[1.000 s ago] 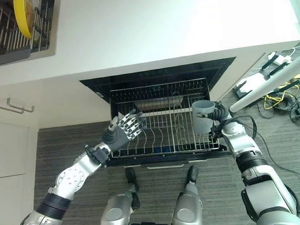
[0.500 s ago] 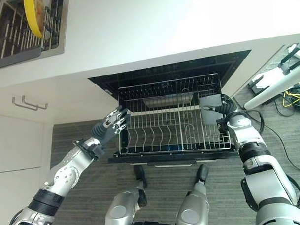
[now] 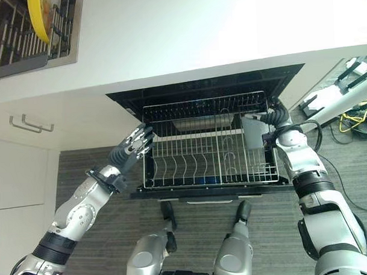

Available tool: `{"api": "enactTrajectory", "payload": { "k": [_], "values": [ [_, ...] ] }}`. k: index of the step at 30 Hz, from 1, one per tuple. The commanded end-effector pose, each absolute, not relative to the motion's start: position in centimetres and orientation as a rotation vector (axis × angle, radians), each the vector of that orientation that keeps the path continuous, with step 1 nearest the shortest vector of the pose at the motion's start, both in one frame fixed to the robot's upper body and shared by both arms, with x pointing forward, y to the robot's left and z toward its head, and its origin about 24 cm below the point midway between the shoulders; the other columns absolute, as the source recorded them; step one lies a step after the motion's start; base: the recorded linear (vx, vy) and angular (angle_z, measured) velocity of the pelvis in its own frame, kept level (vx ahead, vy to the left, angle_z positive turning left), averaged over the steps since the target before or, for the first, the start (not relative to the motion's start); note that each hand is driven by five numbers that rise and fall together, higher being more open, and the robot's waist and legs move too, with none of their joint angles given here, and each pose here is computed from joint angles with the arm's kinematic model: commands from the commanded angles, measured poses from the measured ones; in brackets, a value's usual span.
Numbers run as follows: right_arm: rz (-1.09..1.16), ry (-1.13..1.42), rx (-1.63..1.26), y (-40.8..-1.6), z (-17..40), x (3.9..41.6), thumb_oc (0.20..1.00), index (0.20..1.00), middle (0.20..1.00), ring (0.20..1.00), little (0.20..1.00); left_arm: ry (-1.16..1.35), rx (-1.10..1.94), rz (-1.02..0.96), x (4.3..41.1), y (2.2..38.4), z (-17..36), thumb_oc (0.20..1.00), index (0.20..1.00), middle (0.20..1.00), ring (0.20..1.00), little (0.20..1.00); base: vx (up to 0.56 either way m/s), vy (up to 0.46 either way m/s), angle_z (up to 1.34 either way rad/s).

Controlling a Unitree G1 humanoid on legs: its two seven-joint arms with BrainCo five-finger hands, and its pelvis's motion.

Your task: Place the dishes in the dishwasher.

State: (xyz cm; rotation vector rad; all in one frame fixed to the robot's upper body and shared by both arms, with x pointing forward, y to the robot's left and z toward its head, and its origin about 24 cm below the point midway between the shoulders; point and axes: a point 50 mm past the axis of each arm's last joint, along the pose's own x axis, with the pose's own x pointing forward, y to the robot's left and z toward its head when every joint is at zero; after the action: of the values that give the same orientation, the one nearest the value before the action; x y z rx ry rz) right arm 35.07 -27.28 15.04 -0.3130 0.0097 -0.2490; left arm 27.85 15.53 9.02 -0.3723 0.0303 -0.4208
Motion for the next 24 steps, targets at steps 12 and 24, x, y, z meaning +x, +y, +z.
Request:
{"api": "enactTrajectory", "payload": {
  "k": [12, 24],
  "values": [
    [-0.48, -0.164, 0.011, -28.9, 10.0, 23.4, 1.0, 1.0, 1.0, 1.0, 1.0, -0.556, -0.329, -0.185, 22.6, 22.4, 15.2, 1.0, 1.0, 1.0, 1.0, 1.0, 0.09, 0.112, 0.0],
    [-0.472, -0.43, 0.083, -29.1, 13.7, 20.9, 1.0, 1.0, 1.0, 1.0, 1.0, -0.512, -0.276, -0.196, 22.2, 23.6, 15.0, 1.0, 1.0, 1.0, 1.0, 1.0, 0.01, 0.246, -0.28]
  ]
}}
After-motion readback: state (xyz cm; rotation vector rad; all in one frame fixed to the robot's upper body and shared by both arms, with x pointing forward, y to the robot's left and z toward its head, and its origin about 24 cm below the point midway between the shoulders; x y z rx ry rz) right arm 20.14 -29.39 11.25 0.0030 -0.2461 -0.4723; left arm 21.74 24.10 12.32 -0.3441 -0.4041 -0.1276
